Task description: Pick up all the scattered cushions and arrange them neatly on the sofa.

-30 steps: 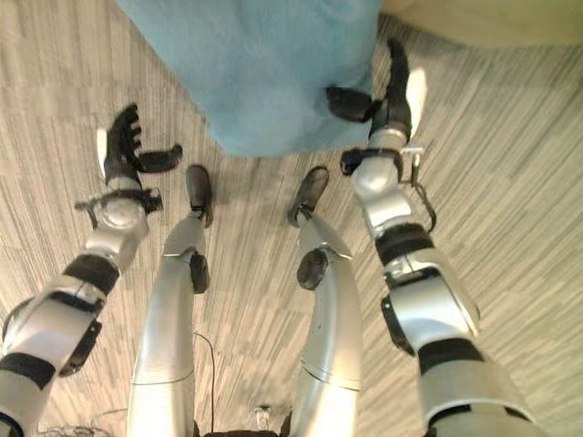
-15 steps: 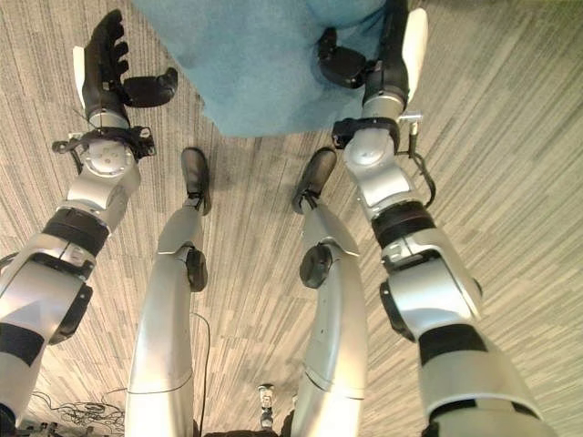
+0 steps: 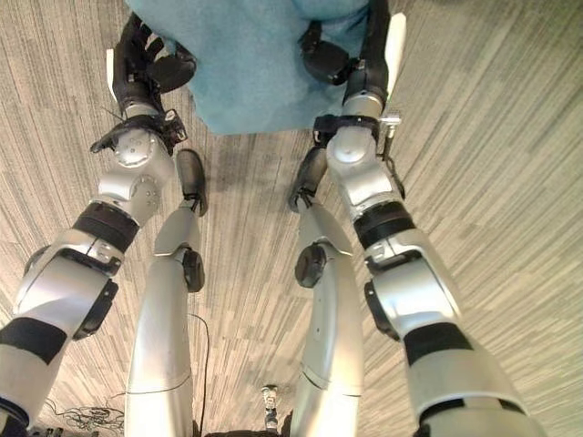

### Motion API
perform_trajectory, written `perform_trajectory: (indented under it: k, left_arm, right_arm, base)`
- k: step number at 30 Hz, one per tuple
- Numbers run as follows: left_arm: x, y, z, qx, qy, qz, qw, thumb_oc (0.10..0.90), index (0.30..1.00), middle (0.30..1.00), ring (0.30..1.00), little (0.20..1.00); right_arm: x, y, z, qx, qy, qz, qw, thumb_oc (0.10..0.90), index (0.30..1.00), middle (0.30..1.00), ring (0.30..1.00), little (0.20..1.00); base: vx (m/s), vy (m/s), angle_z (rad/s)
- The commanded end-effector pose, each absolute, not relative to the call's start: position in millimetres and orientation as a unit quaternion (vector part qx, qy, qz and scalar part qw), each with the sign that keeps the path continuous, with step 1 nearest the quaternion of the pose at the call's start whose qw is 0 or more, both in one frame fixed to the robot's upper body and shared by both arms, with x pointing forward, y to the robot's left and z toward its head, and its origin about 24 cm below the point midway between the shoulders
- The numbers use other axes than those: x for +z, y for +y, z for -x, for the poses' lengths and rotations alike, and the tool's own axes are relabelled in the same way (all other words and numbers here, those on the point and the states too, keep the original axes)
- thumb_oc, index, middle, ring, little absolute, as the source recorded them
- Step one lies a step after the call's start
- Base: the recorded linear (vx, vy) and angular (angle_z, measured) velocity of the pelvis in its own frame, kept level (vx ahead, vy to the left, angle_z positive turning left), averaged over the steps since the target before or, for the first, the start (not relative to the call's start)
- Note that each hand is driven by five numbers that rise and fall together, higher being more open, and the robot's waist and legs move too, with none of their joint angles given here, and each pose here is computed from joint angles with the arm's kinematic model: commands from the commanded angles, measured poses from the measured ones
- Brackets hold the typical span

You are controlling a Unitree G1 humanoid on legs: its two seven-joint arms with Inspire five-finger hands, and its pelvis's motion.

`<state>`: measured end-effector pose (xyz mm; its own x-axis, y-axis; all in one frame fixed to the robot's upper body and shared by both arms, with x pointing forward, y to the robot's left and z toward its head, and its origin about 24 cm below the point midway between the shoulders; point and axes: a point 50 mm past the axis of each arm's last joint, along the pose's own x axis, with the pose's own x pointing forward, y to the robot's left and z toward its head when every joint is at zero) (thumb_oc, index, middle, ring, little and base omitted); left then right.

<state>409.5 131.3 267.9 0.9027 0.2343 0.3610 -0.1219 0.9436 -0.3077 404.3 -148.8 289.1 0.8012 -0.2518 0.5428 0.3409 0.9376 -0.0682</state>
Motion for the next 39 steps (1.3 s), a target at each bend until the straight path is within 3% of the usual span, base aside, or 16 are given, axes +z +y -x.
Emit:
perform_trajectory:
  k: [1,13,26,34,35,39]
  left_arm:
    - [267,89,-391,-0.011,-0.259,0.211,0.942,0.400,0.300,0.300,0.300,0.300]
    - [232,95,-372,-0.018,-0.254,0.259,0.932,0.400,0.300,0.300,0.300,0.300]
    - [102,97,-321,-0.039,-0.107,0.240,0.964,0.400,0.300,0.300,0.300,0.300]
    - [64,119,-290,-0.026,-0.062,0.234,0.970,0.400,0.300,0.300,0.300,0.300]
    - [47,140,-271,-0.007,-0.045,0.215,0.976,0.400,0.300,0.300,0.300,0.300]
    - [36,158,-251,0.010,-0.033,0.186,0.982,0.400,0.300,0.300,0.300,0.300]
  right_arm:
    - [268,-70,-386,0.011,-0.314,0.043,0.948,0.400,0.300,0.300,0.300,0.300]
    - [238,-89,-373,0.016,-0.313,0.050,0.948,0.400,0.300,0.300,0.300,0.300]
    - [111,-105,-316,0.056,-0.172,-0.040,0.983,0.400,0.300,0.300,0.300,0.300]
    - [88,-121,-286,0.057,-0.149,-0.038,0.986,0.400,0.300,0.300,0.300,0.300]
    - [82,-133,-271,0.060,-0.146,-0.035,0.987,0.400,0.300,0.300,0.300,0.300]
    - [78,-149,-256,0.051,-0.143,-0.017,0.988,0.400,0.300,0.300,0.300,0.300]
  base:
    - [0.00,0.000,0.00]
    - [-0.04,-0.022,0.02]
    - [0.00,-0.103,0.12]
    - [0.06,-0.022,0.24]
    - [0.24,-0.005,0.16]
    - [0.19,0.033,0.14]
